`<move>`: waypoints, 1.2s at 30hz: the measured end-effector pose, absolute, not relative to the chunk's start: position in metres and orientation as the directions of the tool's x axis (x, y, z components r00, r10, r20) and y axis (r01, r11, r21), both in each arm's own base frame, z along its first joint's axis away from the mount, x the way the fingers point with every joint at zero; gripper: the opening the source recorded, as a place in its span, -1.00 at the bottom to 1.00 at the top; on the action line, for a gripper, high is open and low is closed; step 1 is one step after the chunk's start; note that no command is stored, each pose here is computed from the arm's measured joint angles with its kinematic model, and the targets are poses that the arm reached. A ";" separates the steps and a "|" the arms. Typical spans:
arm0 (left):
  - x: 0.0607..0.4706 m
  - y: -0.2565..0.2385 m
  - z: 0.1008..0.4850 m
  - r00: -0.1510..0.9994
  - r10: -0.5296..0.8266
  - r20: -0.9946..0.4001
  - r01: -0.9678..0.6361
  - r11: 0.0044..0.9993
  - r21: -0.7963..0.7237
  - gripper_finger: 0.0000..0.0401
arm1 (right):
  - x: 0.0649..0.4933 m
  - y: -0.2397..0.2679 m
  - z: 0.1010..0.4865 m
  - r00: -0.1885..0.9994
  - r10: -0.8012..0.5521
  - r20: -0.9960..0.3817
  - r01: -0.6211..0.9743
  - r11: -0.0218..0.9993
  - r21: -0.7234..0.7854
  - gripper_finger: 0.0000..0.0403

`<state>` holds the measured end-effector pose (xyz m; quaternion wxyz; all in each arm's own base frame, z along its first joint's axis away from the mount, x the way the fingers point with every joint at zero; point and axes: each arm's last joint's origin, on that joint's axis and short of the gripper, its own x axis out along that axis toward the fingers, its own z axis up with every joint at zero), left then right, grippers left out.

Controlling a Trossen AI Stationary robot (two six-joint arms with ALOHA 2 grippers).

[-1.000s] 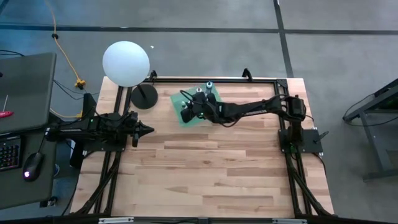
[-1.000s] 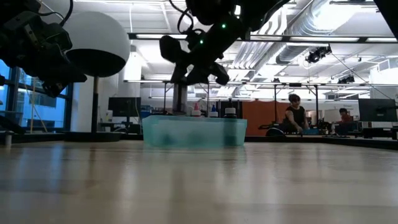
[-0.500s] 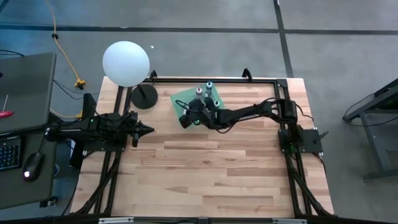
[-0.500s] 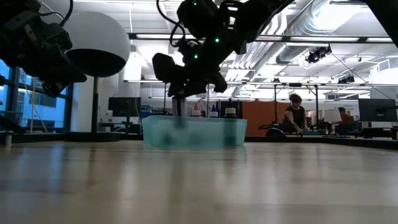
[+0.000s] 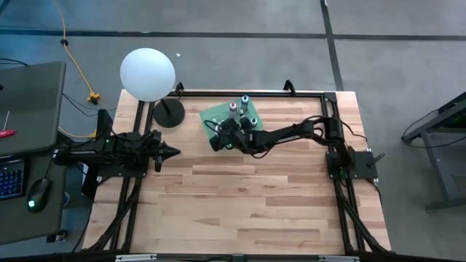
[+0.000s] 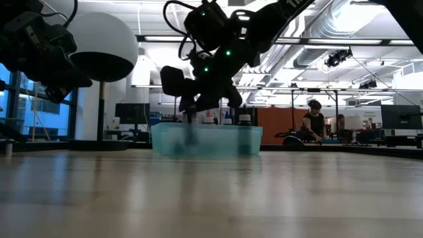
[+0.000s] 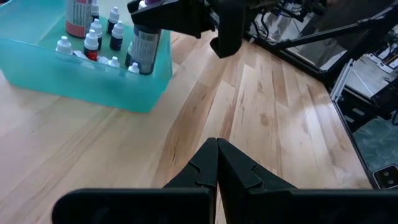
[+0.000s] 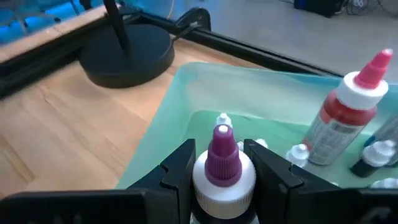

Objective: Pick & Place food coloring
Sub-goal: Put the large purple dye bottles in the green bin

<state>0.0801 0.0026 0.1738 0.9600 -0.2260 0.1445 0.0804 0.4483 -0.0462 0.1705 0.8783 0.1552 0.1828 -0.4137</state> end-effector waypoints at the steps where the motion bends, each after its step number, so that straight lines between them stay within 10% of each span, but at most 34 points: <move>1: 0.080 0.003 0.174 0.945 0.090 -0.313 -0.220 0.885 -0.411 -1.00 | 0.449 -0.046 0.170 0.591 -0.672 -0.446 0.786 0.603 0.134 -0.43; 36: 0.080 0.003 0.174 0.945 0.089 -0.314 -0.219 0.885 -0.411 -1.00 | 0.449 -0.049 0.147 0.535 -0.686 -0.493 0.837 0.509 0.200 -0.43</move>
